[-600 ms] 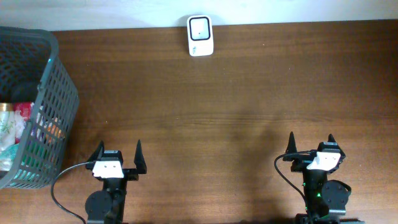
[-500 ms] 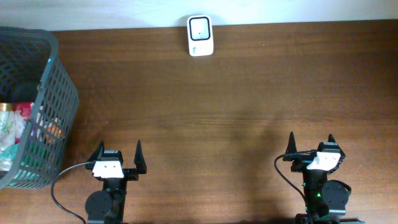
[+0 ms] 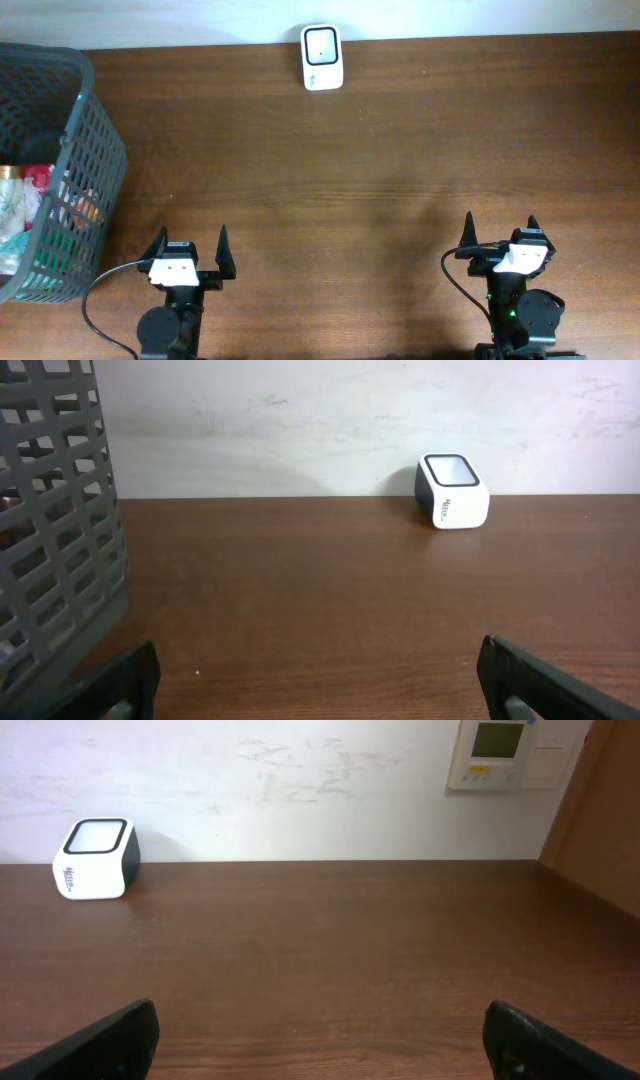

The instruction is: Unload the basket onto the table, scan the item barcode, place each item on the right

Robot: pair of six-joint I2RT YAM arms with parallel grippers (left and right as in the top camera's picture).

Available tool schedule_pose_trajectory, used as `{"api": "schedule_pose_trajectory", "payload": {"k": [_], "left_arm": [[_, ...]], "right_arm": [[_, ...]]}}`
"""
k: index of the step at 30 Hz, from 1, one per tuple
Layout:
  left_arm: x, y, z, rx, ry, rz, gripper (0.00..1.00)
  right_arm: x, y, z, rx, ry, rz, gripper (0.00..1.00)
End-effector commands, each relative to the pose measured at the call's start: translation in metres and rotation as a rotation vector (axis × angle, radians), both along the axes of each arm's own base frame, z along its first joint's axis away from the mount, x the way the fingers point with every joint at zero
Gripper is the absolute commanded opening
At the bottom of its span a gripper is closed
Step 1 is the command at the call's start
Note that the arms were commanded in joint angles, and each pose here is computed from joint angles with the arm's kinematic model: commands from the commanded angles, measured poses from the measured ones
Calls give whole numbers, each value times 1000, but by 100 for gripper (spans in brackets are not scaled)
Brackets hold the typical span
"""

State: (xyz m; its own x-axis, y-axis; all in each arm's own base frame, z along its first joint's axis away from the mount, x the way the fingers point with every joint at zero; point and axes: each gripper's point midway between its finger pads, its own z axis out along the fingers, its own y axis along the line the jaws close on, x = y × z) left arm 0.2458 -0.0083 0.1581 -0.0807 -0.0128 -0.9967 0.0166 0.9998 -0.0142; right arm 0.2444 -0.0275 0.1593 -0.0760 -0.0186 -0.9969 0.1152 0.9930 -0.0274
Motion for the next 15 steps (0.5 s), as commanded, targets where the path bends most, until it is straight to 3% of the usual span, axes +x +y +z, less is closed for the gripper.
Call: {"api": "schedule_pose_trajectory", "payload": {"k": [1, 11, 12, 13, 15], "left_arm": [[0, -1, -1, 15, -3, -8, 99], [0, -1, -1, 14, -4, -9, 99], [0, -4, 8, 4, -42, -28, 99], [-4, -28, 44, -2, -187, -164, 99], [-22, -44, 103, 1, -435, -266, 99]], "right_arm": [[0, 3, -3, 8, 3, 14, 99], [0, 3, -3, 8, 4, 14, 99], [0, 3, -3, 8, 3, 14, 99], [0, 3, -3, 8, 3, 14, 99], [0, 3, -3, 8, 3, 14, 99]]}}
